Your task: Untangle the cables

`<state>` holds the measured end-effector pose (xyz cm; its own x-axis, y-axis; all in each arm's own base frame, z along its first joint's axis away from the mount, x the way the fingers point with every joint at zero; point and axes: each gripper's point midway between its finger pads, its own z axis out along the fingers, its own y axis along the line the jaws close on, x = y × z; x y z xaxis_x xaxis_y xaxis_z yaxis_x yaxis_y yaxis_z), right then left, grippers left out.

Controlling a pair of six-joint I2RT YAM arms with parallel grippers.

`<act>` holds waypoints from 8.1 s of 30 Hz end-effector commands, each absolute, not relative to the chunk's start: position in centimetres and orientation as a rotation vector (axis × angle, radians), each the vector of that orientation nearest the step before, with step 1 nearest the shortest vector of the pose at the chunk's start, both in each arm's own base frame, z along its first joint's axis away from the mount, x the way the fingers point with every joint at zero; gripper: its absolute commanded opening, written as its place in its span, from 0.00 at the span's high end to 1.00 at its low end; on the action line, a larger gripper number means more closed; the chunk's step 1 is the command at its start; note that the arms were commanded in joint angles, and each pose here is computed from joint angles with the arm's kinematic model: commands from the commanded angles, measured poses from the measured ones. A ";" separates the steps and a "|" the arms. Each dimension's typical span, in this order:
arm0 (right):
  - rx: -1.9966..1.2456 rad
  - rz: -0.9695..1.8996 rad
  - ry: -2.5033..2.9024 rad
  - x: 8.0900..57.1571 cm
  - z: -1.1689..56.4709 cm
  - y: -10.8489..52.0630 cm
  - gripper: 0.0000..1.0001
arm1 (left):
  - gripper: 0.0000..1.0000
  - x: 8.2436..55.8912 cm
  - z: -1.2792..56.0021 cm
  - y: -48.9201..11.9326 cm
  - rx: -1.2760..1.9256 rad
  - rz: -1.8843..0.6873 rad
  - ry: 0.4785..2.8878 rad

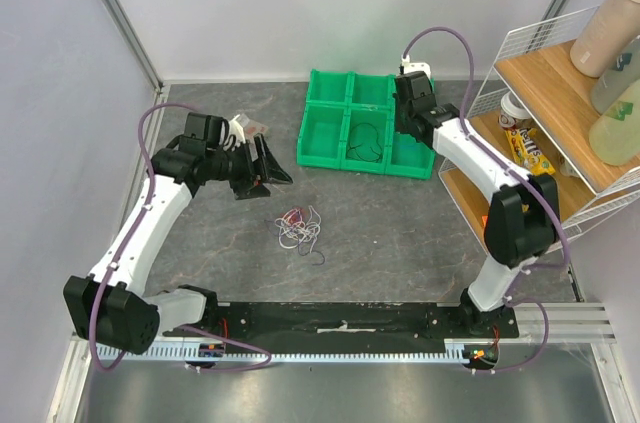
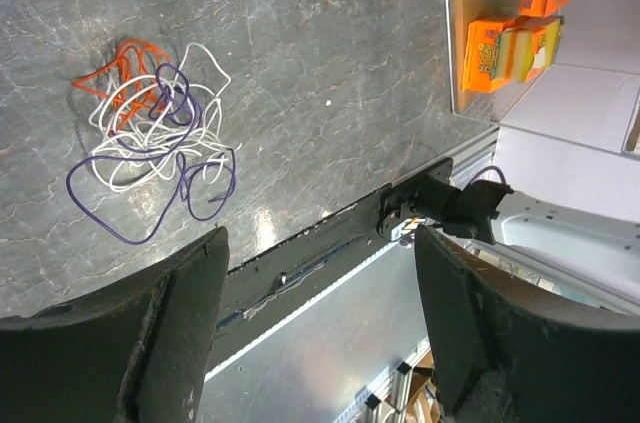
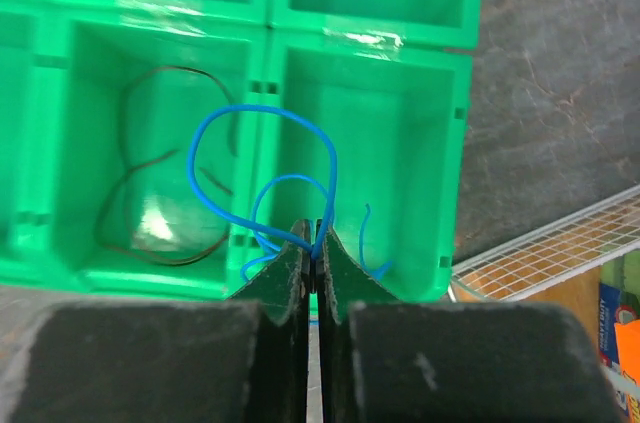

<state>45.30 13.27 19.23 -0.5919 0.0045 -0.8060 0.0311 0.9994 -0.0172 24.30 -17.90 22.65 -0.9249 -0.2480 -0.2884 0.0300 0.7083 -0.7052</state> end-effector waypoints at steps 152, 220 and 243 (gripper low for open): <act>-0.349 1.033 1.773 36.1 32.9 42.2 1.00 | 0.23 27.6 39.0 -11.0 -0.354 -0.641 2.117; -0.179 0.440 2.013 58.7 15.9 33.7 0.79 | 0.40 20.9 16.7 -16.8 -0.119 -1.047 2.639; -0.201 0.425 2.037 58.1 15.9 32.7 0.33 | 0.39 20.9 17.9 -18.8 -0.052 -1.251 2.594</act>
<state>55.71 32.36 13.81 -0.5483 0.0326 -0.8356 -0.3051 0.9226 0.2362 21.16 -18.36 16.72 -0.9703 -0.1773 -0.1647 0.0054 0.6645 -0.7473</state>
